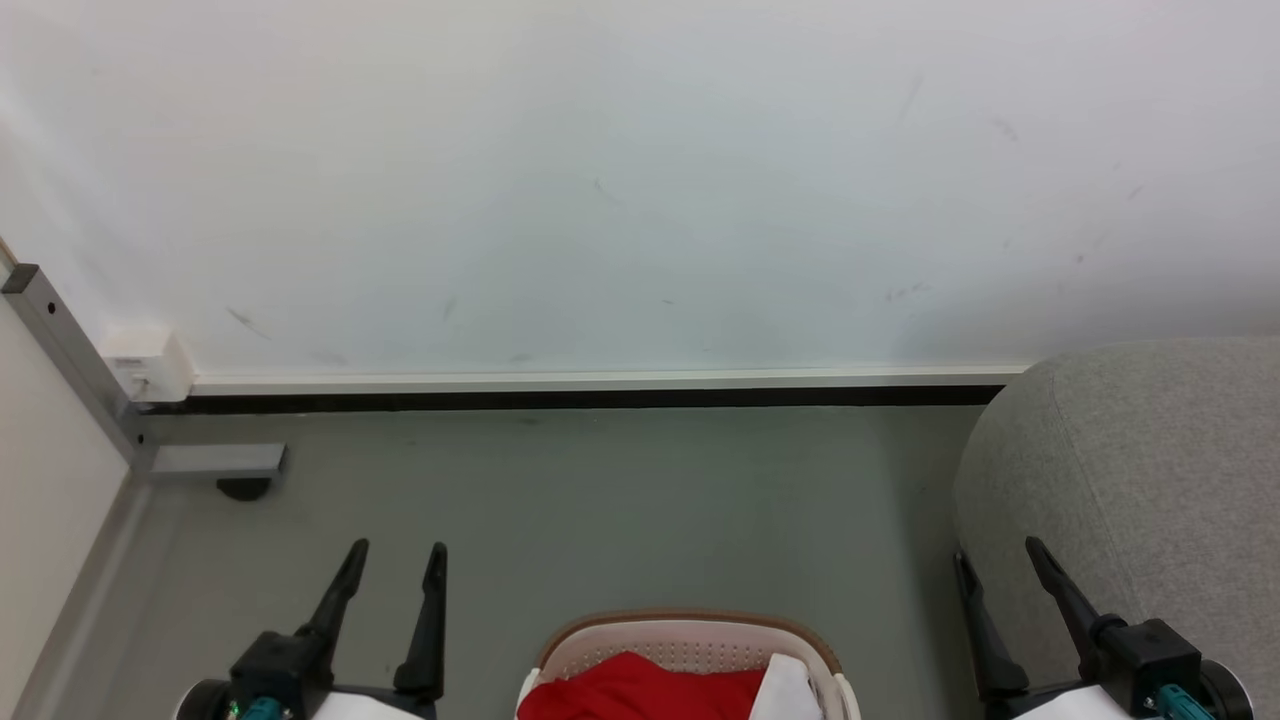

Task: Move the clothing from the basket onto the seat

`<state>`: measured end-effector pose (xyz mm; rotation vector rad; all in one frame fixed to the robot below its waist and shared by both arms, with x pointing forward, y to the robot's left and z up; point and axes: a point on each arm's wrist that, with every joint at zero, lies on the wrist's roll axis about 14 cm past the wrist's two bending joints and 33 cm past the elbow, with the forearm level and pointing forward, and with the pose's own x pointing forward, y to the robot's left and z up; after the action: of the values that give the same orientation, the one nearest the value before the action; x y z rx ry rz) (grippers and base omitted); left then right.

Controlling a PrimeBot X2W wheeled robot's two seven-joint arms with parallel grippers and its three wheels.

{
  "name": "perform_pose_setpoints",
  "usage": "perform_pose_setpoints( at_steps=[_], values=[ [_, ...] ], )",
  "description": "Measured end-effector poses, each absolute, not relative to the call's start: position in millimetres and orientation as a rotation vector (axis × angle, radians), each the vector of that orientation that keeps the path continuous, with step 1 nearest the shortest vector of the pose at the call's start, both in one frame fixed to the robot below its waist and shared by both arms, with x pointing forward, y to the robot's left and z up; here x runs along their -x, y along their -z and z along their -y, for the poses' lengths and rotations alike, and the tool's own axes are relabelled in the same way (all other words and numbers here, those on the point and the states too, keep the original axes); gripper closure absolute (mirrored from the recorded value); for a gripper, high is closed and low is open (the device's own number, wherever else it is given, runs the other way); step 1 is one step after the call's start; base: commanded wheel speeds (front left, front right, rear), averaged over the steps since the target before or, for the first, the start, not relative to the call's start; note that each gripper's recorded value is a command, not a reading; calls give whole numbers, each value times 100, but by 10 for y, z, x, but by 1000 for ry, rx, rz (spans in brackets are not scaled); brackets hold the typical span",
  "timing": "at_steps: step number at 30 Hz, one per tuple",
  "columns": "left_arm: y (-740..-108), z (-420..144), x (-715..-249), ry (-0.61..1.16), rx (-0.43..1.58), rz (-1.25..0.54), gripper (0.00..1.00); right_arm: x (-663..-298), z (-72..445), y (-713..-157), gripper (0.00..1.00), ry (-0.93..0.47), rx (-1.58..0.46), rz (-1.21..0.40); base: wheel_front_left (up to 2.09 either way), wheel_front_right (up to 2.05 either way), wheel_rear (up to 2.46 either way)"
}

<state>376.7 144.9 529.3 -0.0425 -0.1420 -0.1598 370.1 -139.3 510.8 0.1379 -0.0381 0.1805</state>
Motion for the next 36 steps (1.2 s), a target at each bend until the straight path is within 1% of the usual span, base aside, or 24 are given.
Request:
perform_pose_setpoints(
  at_steps=[30, 36],
  values=[
    [-5268, -1405, -3821, 169, 45, 136, 0, -3692, 1436, -5112, 0, -167, -141, 47, 0, 0, 0],
    [-5221, -1318, -3876, 194, 57, 121, 0, -3687, 1494, -5100, 0, -144, -194, 45, 0, 0, 0]
  ],
)
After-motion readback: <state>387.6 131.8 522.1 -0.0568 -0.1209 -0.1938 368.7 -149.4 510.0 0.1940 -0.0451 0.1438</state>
